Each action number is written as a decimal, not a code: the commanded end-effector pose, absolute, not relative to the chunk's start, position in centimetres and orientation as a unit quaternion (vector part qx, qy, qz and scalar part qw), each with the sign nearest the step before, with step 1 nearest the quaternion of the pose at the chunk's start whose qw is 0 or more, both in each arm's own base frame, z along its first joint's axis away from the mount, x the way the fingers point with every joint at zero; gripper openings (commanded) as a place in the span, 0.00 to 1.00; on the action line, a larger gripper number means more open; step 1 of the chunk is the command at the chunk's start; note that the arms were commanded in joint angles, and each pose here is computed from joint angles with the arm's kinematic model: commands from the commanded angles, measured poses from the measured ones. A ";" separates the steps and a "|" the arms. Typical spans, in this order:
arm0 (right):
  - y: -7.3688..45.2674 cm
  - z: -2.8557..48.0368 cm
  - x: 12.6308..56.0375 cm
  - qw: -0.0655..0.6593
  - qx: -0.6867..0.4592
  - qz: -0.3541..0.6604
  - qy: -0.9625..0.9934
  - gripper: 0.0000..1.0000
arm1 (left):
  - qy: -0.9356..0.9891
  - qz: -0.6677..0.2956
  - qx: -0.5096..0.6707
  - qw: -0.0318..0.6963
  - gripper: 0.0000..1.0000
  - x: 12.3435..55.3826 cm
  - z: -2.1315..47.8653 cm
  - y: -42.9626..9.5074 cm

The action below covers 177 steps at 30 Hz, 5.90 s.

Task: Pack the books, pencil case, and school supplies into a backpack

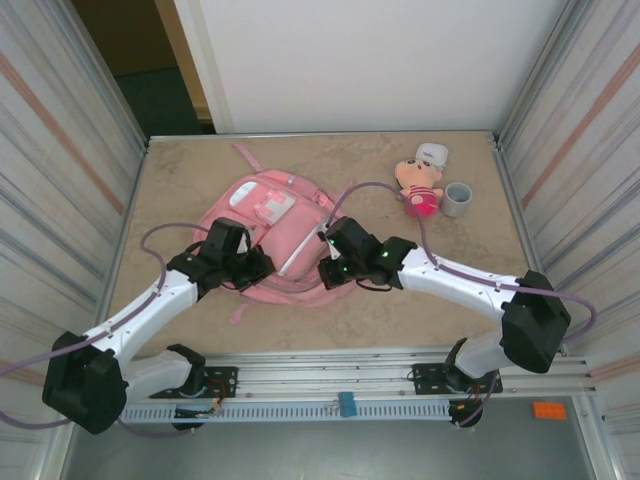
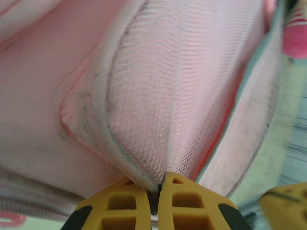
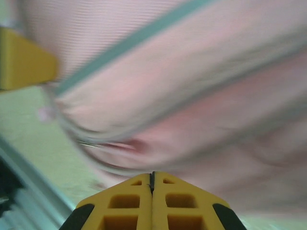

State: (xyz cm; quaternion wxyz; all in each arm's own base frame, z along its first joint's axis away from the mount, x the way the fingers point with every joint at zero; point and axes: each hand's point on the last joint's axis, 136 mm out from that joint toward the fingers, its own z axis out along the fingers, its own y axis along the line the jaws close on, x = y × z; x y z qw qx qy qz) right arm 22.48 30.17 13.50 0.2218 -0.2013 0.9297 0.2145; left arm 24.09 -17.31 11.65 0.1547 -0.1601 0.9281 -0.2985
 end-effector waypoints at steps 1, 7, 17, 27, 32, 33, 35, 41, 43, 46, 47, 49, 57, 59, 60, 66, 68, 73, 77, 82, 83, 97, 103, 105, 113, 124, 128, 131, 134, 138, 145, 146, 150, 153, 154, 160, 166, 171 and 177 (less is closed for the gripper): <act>26.8 13.1 22.6 0.213 -0.217 0.139 0.943 0.00 | 0.949 -0.229 -0.132 0.171 0.00 23.6 11.0 -14.3; 28.3 14.1 21.8 0.220 -0.256 0.177 0.925 0.07 | 0.945 -0.250 -0.123 0.170 0.00 24.0 11.8 -14.2; 36.1 15.2 18.8 0.261 -0.365 0.234 0.862 0.41 | 0.896 -0.373 -0.204 0.131 0.00 23.8 13.5 -17.3; 38.5 13.6 18.8 0.244 -0.401 0.249 0.847 0.45 | 0.887 -0.388 -0.212 0.132 0.00 24.3 14.6 -17.7; 39.3 12.7 19.6 0.249 -0.398 0.242 0.849 0.45 | 0.883 -0.395 -0.216 0.134 0.00 24.5 14.9 -17.9; 39.3 12.6 20.1 0.254 -0.394 0.236 0.851 0.45 | 0.882 -0.397 -0.216 0.133 0.00 24.6 14.9 -17.9; 39.2 12.0 21.2 0.260 -0.382 0.221 0.859 0.43 | 0.880 -0.402 -0.217 0.131 0.00 24.6 14.9 -18.1; 36.6 11.8 23.4 0.275 -0.345 0.171 0.881 0.10 | 0.892 -0.374 -0.213 0.137 0.00 24.3 14.1 -17.3; 35.0 11.9 23.8 0.274 -0.331 0.161 0.889 0.00 | 0.899 -0.360 -0.207 0.140 0.00 24.2 13.8 -16.9; 32.7 12.1 23.9 0.266 -0.317 0.156 0.897 0.00 | 0.909 -0.338 -0.200 0.143 0.00 24.1 13.3 -16.2; 32.1 12.1 23.9 0.262 -0.316 0.153 0.899 0.00 | 0.911 -0.331 -0.197 0.145 0.00 24.1 13.1 -15.9; 31.2 11.9 23.8 0.251 -0.316 0.149 0.903 0.00 | 0.916 -0.318 -0.193 0.147 0.00 24.1 13.0 -15.5; 29.6 10.7 22.7 0.195 -0.329 0.143 0.913 0.00 | 0.928 -0.283 -0.179 0.166 0.00 24.6 12.7 -13.0; 30.2 11.0 22.2 0.187 -0.320 0.169 0.913 0.00 | 0.932 -0.268 -0.165 0.181 0.00 25.3 12.7 -11.9; 30.9 11.2 21.7 0.186 -0.318 0.188 0.911 0.00 | 0.932 -0.264 -0.160 0.188 0.00 25.7 12.8 -11.4; 37.9 12.5 18.1 0.197 -0.309 0.288 0.885 0.00 | 0.936 -0.260 -0.097 0.215 0.00 29.3 14.1 -10.7; 39.8 12.8 17.7 0.203 -0.303 0.307 0.879 0.00 | 0.936 -0.259 -0.083 0.223 0.00 30.4 14.4 -10.9; 40.5 12.3 18.8 0.214 -0.288 0.281 0.890 0.00 | 0.931 -0.277 -0.097 0.217 0.27 30.9 15.2 -11.4; 38.4 12.5 19.8 0.228 -0.281 0.245 0.899 0.13 | 0.917 -0.299 -0.164 0.209 0.47 28.2 15.0 -11.1; 35.6 13.1 21.5 0.241 -0.261 0.233 0.905 0.35 | 0.886 -0.340 -0.238 0.207 0.55 25.7 14.7 -11.3; 35.2 13.2 21.9 0.241 -0.259 0.230 0.906 0.36 | 0.881 -0.348 -0.251 0.199 0.55 25.4 14.5 -11.5; 35.6 13.6 23.2 0.235 -0.278 0.230 0.902 0.39 | 0.863 -0.378 -0.284 0.177 0.48 27.9 11.7 -14.8; 36.6 13.9 24.0 0.236 -0.254 0.233 0.909 0.41 | 0.864 -0.384 -0.277 0.168 0.12 28.3 11.9 -15.3; 36.8 13.6 24.3 0.235 -0.251 0.221 0.913 0.42 | 0.863 -0.383 -0.281 0.171 0.09 28.2 12.1 -15.2; 37.0 11.7 25.5 0.229 -0.252 0.169 0.925 0.44 | 0.858 -0.389 -0.286 0.172 0.05 28.0 12.6 -15.1; 37.6 9.7 26.6 0.226 -0.267 0.152 0.924 0.41 | 0.848 -0.414 -0.284 0.168 0.00 28.2 13.5 -15.8; 35.7 10.1 28.2 0.248 -0.256 0.118 0.927 0.12 | 0.858 -0.400 -0.276 0.168 0.00 27.7 13.4 -15.4; 33.3 10.6 28.7 0.247 -0.250 0.105 0.930 0.00 | 0.877 -0.366 -0.260 0.171 0.00 27.2 13.2 -14.1; 30.7 10.4 28.7 0.236 -0.240 0.095 0.937 0.00 | 0.894 -0.336 -0.240 0.174 0.00 26.8 13.1 -12.5; 28.5 10.0 28.5 0.225 -0.239 0.079 0.941 0.00 | 0.912 -0.312 -0.208 0.167 0.00 26.0 13.0 -11.2; 32.5 10.3 24.9 0.204 -0.295 0.148 0.922 0.00 | 0.933 -0.275 -0.157 0.171 0.00 26.4 13.4 -9.2; 33.5 10.6 24.0 0.206 -0.299 0.162 0.917 0.00 | 0.931 -0.273 -0.158 0.183 0.00 27.0 13.7 -8.5; 38.0 11.6 20.6 0.215 -0.297 0.231 0.901 0.00 | 0.923 -0.275 -0.164 0.215 0.00 29.5 14.8 -6.8; 40.1 12.4 19.9 0.228 -0.294 0.256 0.892 0.00 | 0.924 -0.274 -0.155 0.215 0.12 30.7 15.3 -6.7; 40.4 12.6 20.0 0.231 -0.292 0.260 0.891 0.00 | 0.923 -0.277 -0.158 0.213 0.19 30.8 15.4 -6.8; 41.4 13.7 20.7 0.236 -0.283 0.282 0.886 0.00 | 0.895 -0.325 -0.222 0.210 0.43 28.1 16.7 -7.9; 40.8 13.2 21.3 0.227 -0.279 0.279 0.891 0.00 | 0.853 -0.371 -0.304 0.206 0.49 24.0 15.7 -9.2; 40.7 13.1 21.2 0.225 -0.283 0.277 0.890 0.00 | 0.839 -0.399 -0.320 0.186 0.47 24.0 14.5 -10.5; 41.3 13.2 21.0 0.223 -0.289 0.283 0.887 0.00 | 0.845 -0.405 -0.302 0.173 0.48 25.1 14.3 -13.0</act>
